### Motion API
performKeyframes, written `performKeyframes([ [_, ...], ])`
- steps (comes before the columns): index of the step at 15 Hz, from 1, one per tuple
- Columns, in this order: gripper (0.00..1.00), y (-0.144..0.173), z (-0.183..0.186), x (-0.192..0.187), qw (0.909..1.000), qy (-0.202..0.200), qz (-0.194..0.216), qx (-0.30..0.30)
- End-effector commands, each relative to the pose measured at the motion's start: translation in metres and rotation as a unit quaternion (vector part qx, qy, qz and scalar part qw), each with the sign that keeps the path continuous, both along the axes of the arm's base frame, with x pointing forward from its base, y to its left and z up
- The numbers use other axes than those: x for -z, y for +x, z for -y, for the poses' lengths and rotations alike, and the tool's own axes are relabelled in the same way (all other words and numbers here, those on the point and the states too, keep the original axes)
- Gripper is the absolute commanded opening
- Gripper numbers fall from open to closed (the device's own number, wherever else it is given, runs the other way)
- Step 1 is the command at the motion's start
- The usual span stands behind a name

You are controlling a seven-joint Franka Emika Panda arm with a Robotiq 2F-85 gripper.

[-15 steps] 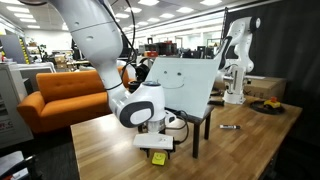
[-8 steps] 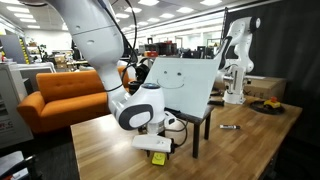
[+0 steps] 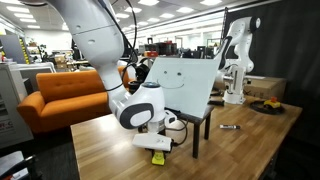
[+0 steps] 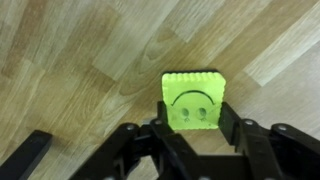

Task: Erase the drawing on the board

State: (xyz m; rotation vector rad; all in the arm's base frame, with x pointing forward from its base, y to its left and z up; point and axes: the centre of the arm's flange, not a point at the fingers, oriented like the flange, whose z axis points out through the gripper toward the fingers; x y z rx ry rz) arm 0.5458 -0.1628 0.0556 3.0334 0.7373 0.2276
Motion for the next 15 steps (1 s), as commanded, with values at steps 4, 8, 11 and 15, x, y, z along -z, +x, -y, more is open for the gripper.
performKeyframes([
  [4, 0.27, 0.004, 0.000, -0.002, 0.9999, -0.004, 0.009, 0.005],
  [8, 0.27, -0.001, -0.002, -0.017, 0.9997, -0.003, 0.014, 0.017],
  [11, 0.27, -0.009, -0.005, -0.033, 0.9995, -0.005, 0.022, 0.022],
  [15, 0.27, -0.031, -0.013, -0.059, 0.9991, -0.010, 0.032, 0.027],
])
